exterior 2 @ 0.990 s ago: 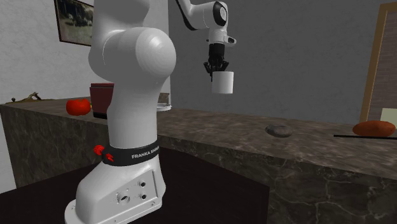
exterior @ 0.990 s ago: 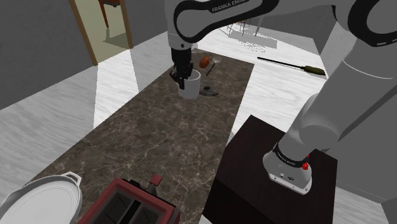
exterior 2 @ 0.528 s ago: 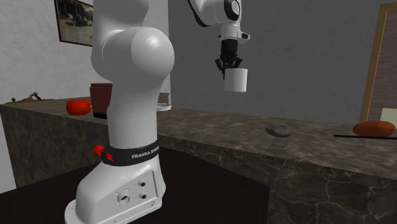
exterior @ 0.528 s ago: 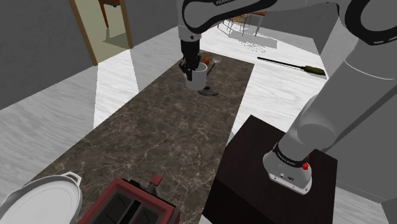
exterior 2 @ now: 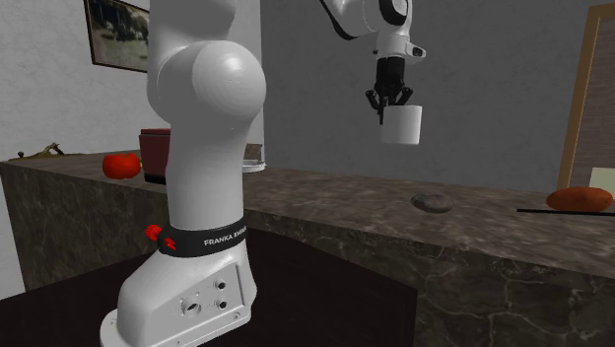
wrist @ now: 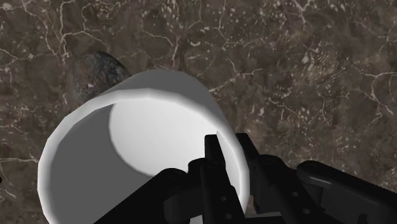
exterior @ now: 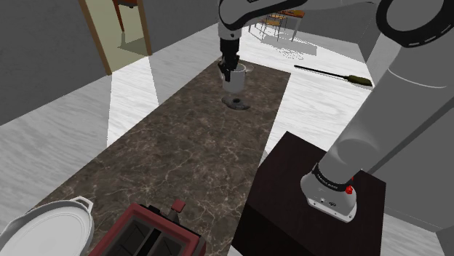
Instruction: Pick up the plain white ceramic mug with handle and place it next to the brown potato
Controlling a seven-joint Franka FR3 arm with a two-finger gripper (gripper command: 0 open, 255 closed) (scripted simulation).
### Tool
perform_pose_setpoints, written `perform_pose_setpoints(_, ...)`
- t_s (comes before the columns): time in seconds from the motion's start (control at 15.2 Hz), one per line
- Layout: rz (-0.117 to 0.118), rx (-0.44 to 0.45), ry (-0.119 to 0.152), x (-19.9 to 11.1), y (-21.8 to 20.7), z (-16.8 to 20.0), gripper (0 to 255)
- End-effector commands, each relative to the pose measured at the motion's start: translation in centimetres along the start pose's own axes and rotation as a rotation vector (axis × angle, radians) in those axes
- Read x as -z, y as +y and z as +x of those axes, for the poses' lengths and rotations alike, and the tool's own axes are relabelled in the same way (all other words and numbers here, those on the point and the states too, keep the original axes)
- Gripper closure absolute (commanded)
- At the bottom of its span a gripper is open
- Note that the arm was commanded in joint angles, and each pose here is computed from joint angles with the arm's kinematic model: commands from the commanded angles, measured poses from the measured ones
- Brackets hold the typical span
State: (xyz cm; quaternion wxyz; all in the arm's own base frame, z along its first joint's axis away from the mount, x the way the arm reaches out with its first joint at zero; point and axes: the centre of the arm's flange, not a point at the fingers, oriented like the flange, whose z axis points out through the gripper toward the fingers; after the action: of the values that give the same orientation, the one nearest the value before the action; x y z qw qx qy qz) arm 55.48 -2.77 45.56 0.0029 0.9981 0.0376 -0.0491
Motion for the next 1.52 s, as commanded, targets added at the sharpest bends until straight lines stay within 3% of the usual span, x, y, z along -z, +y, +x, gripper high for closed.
perform_pose_setpoints(0.0,0.000,0.001,0.000,0.2,2.8,0.3,255)
perform_pose_setpoints(1.45,0.000,0.001,0.000,0.6,31.6,3.8,255)
